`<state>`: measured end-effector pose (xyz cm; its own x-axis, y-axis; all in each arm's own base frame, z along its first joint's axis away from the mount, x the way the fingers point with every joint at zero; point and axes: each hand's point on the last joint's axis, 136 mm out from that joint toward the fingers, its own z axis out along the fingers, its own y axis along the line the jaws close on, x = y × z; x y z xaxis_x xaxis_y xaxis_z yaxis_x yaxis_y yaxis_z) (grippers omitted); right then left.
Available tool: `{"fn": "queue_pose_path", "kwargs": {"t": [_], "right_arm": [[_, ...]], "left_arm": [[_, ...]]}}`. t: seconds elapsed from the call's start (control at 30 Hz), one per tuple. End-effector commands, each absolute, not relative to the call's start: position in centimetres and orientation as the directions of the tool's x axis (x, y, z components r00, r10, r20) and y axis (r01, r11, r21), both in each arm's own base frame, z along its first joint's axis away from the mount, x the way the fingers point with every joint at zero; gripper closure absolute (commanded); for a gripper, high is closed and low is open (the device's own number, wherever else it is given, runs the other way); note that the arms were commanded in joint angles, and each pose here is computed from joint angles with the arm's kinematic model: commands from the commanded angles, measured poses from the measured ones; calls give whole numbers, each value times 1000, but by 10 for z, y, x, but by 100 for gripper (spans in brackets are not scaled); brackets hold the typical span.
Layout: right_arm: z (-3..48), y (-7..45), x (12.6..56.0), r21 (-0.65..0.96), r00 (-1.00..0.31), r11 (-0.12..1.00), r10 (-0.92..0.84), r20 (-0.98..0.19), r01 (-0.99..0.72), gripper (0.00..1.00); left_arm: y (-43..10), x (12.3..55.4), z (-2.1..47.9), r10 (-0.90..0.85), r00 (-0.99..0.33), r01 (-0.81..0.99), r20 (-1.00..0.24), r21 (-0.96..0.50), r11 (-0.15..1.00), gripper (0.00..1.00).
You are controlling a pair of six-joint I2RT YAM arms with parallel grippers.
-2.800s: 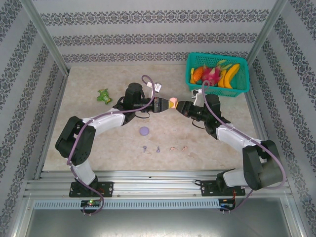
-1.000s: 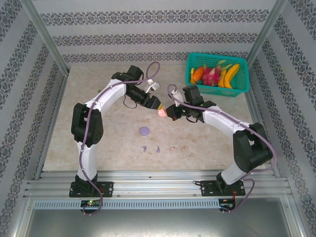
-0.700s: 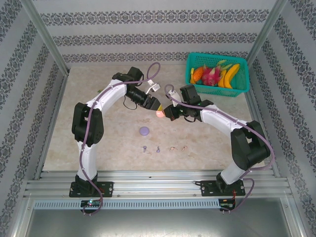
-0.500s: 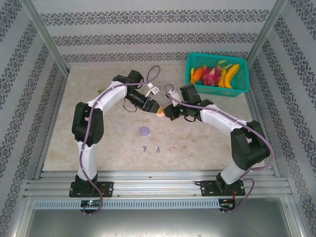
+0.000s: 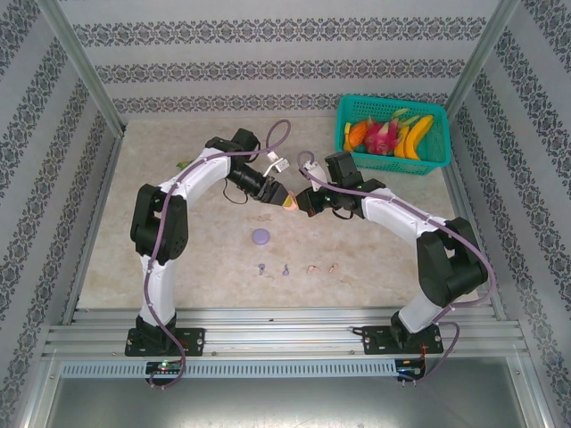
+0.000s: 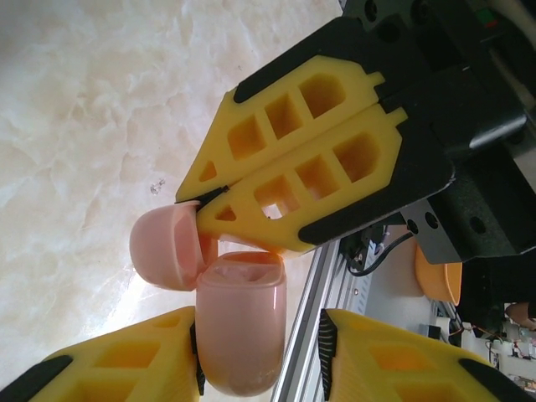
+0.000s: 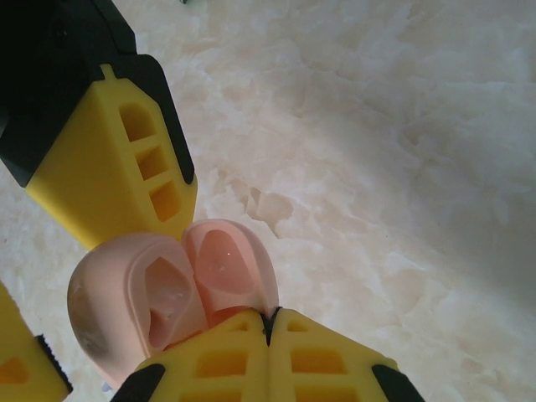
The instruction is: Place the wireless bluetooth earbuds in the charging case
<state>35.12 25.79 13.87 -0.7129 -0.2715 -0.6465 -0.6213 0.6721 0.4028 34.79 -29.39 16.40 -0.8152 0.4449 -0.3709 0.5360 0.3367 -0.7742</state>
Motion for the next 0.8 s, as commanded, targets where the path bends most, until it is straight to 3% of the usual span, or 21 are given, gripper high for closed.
{"fn": "queue_pose_path", "kwargs": {"t": [0.0,0.5,0.77], "right_arm": [[144,264,356,395,-695,658,-280,-662,-641,100],[148,266,358,404,-696,657,-265,-667,-637,100],[153,268,357,411,-693,648,-260,-672,-642,100]], "left_arm": [[-301,344,158,458,-808,534,-370,-788,306,61],[-304,344,159,454,-809,532,-374,-793,295,80],[-305,348,162,443,-808,539,-388,-790,292,67]]}}
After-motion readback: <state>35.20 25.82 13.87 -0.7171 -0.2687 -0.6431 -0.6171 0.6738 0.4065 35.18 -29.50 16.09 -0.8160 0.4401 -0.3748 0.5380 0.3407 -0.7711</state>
